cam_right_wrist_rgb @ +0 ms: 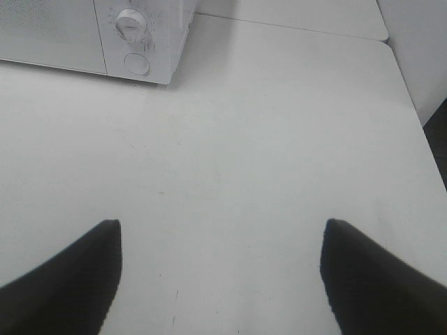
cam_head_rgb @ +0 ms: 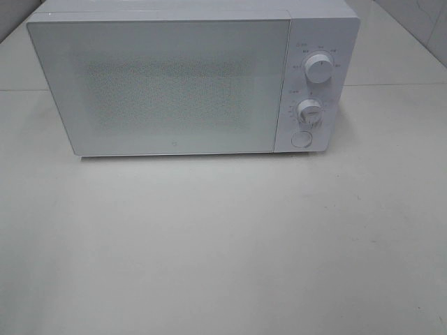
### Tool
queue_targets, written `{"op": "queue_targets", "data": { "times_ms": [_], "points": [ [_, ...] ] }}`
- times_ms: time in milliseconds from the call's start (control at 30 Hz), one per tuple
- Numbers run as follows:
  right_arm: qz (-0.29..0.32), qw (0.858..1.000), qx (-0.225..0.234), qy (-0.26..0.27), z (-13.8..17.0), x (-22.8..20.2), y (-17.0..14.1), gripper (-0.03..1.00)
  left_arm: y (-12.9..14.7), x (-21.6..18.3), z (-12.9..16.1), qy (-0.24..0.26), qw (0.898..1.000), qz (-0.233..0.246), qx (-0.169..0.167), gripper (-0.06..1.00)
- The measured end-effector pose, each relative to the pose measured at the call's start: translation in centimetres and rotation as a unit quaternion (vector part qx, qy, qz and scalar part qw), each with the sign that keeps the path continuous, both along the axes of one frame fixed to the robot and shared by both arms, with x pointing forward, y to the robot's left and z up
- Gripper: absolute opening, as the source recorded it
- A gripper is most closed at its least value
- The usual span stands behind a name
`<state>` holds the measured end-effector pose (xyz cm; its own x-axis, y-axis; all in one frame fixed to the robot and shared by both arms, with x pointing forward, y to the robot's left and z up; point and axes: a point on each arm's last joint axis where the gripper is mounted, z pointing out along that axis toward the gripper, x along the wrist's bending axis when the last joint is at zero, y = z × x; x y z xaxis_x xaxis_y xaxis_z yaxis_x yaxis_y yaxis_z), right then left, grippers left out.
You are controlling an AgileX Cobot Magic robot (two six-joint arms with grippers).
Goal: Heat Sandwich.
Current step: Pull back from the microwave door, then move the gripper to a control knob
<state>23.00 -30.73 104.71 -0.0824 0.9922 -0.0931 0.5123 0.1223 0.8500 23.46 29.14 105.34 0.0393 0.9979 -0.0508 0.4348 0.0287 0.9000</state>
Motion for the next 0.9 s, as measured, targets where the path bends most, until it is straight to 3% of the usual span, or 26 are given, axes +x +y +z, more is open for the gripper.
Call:
{"op": "queue_targets", "data": {
  "times_ms": [533, 900],
  "points": [
    [0.0, 1.0, 0.001, -0.006, 1.0, 0.0, 0.0, 0.76, 0.0, 0.0, 0.0, 0.0, 1.0, 0.0, 0.0, 0.99],
    [0.006, 1.0, -0.003, 0.001, 2.4, 3.4, 0.5, 0.76, 0.0, 0.0, 0.0, 0.0, 1.0, 0.0, 0.0, 0.99]
  ]
}}
